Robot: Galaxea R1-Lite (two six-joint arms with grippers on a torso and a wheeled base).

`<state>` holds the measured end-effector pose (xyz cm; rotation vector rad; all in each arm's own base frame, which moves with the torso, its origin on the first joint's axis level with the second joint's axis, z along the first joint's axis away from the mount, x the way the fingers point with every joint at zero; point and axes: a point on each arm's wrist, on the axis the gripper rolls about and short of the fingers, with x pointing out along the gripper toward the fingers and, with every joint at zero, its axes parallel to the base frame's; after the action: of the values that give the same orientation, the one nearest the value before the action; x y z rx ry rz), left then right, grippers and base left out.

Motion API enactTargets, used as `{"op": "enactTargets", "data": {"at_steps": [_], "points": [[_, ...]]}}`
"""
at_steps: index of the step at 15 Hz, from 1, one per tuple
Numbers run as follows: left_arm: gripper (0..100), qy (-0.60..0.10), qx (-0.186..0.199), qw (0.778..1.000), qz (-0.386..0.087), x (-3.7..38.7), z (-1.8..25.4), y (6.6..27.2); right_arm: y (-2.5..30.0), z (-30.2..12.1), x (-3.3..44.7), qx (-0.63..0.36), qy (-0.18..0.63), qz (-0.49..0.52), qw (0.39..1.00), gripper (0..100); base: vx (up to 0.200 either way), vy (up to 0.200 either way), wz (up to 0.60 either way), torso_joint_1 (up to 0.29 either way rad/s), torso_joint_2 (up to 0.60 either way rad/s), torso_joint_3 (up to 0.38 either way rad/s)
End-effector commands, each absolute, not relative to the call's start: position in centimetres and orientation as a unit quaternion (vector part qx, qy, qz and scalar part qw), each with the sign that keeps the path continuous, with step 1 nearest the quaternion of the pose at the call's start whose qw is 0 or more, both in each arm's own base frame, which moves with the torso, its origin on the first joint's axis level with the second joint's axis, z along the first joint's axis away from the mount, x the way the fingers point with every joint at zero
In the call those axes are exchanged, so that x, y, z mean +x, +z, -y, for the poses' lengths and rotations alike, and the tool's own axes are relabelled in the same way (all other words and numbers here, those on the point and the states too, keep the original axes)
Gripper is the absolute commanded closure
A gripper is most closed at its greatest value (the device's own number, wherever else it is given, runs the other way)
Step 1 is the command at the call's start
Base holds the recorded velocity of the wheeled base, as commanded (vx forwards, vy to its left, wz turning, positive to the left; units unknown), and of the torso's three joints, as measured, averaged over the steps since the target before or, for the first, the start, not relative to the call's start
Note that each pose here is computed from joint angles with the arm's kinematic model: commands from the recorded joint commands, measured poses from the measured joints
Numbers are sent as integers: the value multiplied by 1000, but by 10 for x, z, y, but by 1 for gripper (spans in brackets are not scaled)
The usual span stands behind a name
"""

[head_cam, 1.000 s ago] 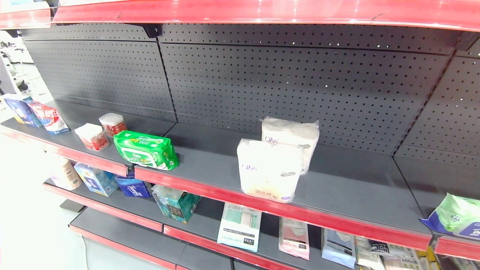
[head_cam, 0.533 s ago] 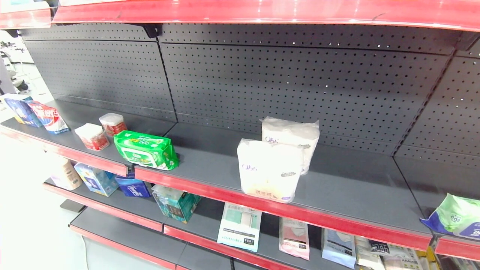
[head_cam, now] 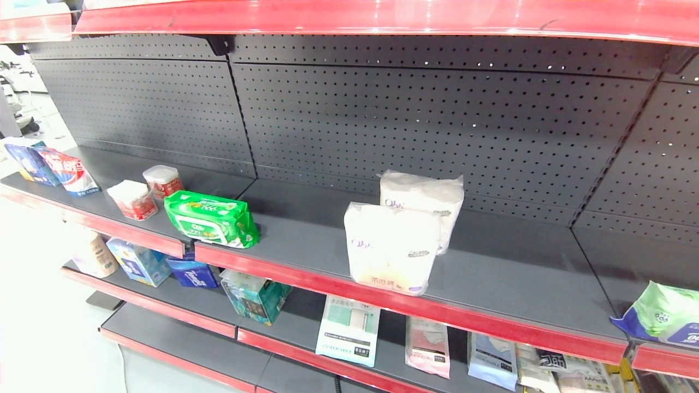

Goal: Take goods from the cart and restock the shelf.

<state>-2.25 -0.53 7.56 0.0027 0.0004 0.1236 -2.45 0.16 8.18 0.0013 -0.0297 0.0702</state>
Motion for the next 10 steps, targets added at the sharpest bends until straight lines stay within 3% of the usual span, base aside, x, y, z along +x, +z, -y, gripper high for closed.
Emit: {"op": "enactTargets", "data": {"at_steps": [1, 8, 10], "points": [[0, 62, 1, 998, -1, -22, 5, 76, 82, -2, -24, 1, 35, 15, 999, 0, 0, 0, -600, 2, 2, -2], [0, 62, 1, 998, -1, -22, 5, 76, 82, -2, -24, 1, 35, 15, 999, 0, 0, 0, -600, 4, 3, 1], [0, 62, 1, 998, -2, -22, 5, 75, 82, -2, -24, 1, 40, 14, 999, 0, 0, 0, 0, 0, 0, 0]]}}
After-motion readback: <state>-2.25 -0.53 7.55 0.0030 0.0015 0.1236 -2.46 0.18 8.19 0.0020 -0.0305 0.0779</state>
